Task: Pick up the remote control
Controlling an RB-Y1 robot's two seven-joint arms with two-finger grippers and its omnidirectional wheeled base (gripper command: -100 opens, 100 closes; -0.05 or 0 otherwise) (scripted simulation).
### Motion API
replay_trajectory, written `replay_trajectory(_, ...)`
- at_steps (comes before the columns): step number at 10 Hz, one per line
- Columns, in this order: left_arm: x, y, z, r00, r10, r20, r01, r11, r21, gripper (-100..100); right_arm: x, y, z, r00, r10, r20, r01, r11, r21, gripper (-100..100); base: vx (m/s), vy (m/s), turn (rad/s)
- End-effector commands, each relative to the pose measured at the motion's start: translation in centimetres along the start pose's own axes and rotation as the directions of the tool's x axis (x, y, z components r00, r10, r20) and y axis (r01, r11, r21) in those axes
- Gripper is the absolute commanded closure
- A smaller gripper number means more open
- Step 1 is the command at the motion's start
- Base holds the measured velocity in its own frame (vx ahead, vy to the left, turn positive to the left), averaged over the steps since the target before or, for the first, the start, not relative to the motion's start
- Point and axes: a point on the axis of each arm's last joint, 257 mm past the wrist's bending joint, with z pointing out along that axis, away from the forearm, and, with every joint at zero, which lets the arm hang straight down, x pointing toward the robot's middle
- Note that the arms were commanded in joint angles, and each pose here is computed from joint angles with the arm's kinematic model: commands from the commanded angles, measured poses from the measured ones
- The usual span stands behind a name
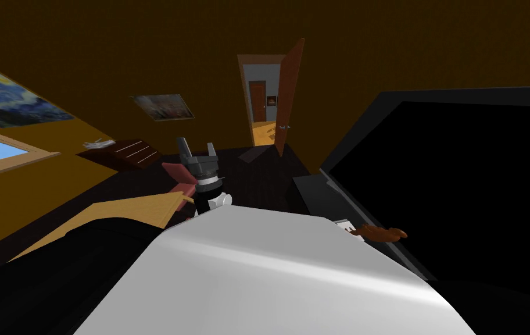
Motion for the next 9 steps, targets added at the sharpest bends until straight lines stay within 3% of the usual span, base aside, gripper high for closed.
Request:
replay_trajectory(1, 0.0, 0.0, 0.0, 1.000, 0.000, 0.000, 0.000, 1.000, 0.000, 0, 1.6, -0.8, -0.3, 0.999, -0.005, -0.036, 0.005, 1.000, 0.011, -100, -0.006, -0.067, 0.110)
replay_trajectory(4, 0.0, 0.0, 0.0, 1.000, 0.000, 0.000, 0.000, 1.000, 0.000, 0, 7.0, -3.0, -2.3, 0.985, -0.051, -0.168, 0.056, 0.998, 0.027, -100, -0.012, -0.105, 0.235)
replay_trajectory(9, 0.0, 0.0, 0.0, 1.000, 0.000, 0.000, 0.000, 1.000, 0.000, 0, 9.6, -4.2, -3.1, 0.964, -0.091, -0.251, 0.099, 0.995, 0.020, -100, -0.031, -0.116, 0.142)
